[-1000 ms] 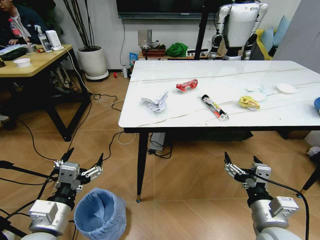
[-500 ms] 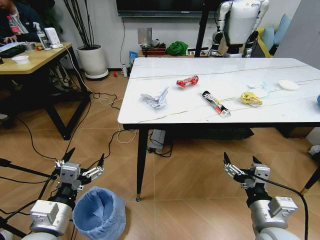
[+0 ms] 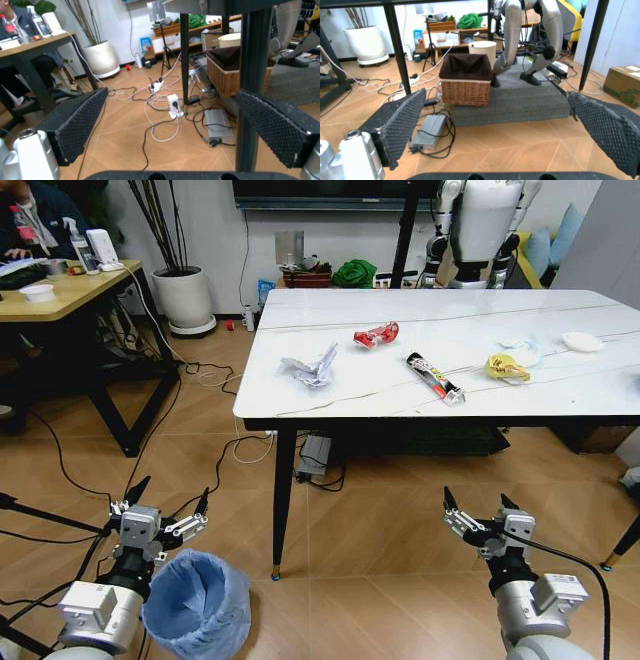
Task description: Pick up the trash bin and place the trash from the table into it.
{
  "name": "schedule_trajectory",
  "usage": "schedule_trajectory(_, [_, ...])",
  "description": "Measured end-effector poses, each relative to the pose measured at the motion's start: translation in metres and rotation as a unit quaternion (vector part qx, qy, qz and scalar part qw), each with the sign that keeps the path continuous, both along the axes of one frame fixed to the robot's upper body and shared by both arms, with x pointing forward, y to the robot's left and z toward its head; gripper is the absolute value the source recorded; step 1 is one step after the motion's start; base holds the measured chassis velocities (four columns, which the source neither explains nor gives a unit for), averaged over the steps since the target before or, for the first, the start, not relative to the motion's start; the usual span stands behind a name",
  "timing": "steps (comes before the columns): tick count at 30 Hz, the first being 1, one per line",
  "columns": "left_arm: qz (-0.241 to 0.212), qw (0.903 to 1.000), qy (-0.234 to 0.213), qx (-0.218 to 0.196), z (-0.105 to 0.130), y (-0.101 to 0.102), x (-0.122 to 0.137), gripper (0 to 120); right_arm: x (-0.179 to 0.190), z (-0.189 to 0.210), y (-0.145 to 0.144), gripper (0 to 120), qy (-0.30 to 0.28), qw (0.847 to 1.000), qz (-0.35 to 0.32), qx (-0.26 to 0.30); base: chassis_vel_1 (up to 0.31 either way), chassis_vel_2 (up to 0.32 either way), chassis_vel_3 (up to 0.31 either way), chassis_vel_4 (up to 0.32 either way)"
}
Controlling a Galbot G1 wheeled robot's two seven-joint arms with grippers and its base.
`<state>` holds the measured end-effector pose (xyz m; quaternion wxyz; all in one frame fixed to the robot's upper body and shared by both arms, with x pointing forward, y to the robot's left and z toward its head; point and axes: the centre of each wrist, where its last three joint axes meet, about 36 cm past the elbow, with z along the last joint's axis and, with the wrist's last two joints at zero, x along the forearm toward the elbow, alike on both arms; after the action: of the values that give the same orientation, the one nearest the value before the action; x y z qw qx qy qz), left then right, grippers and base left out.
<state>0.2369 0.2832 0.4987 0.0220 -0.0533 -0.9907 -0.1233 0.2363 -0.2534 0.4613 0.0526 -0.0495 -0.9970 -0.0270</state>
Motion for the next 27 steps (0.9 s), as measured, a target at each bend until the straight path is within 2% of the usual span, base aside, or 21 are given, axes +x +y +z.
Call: schedule_trajectory(27, [0.005,0.9999,-0.007,0.005,-0.0031,0.0023,0.0030,100,0.0010,-0.0001,0.0004,100,-0.003,1.000,-0.001,0.003,0.000,0.000,0.000,0.000])
